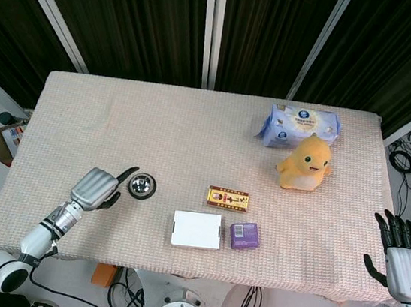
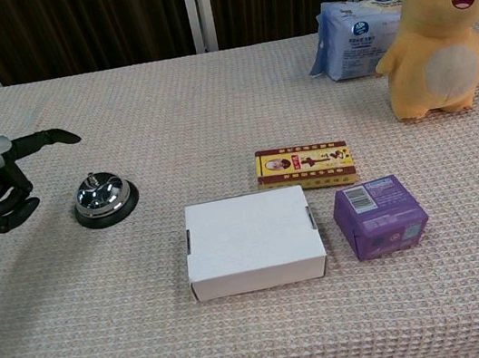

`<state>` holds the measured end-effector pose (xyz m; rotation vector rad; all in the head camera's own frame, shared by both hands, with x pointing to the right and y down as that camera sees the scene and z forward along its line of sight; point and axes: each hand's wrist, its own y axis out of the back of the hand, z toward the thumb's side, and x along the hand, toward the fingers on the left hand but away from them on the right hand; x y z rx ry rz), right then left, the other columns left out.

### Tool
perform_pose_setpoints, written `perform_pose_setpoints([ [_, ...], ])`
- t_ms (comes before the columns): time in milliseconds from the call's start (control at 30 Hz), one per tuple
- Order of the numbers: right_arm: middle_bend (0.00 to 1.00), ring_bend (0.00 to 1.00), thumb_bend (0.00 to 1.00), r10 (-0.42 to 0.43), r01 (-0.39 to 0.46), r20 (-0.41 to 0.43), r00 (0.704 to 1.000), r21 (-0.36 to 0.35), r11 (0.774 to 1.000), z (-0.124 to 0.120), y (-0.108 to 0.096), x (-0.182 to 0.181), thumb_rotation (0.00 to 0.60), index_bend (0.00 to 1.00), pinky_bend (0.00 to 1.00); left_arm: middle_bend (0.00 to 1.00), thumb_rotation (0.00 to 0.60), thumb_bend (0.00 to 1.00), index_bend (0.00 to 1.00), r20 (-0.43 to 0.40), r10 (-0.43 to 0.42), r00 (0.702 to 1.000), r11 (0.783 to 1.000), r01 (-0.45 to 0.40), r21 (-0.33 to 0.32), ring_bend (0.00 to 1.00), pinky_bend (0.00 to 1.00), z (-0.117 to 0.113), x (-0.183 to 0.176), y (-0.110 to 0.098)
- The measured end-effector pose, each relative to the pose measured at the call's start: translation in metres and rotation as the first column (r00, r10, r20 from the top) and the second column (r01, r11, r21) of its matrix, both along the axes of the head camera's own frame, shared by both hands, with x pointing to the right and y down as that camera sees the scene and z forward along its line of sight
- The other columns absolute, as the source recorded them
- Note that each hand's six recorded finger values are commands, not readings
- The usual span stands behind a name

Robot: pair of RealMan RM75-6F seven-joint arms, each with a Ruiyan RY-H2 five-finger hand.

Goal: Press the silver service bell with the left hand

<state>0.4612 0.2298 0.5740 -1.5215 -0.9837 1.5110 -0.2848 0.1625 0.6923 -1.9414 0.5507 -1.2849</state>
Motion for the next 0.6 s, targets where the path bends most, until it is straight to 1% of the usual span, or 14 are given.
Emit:
perform_pose_setpoints([
  [300, 0.00, 0.00, 0.22, 0.000, 0.000, 0.001, 1.000, -0.010, 1.000, 0.003, 0.002, 0.001, 0.600, 0.00, 0.00, 0.83, 0.600, 0.53, 0.07, 0.004, 0.001, 1.000, 1.000, -0.001, -0.010, 0.82, 0.73, 0.002, 0.000, 0.003],
  [600, 0.00, 0.00, 0.23, -0.001, 0.001, 0.003, 1.000, 0.000, 1.000, 0.001, 0.001, 0.000, 0.600, 0.00, 0.00, 0.83, 0.600, 0.53, 0.07, -0.001, 0.030, 1.000, 0.999, -0.030, -0.019, 0.82, 0.73, 0.001, 0.005, 0.011],
])
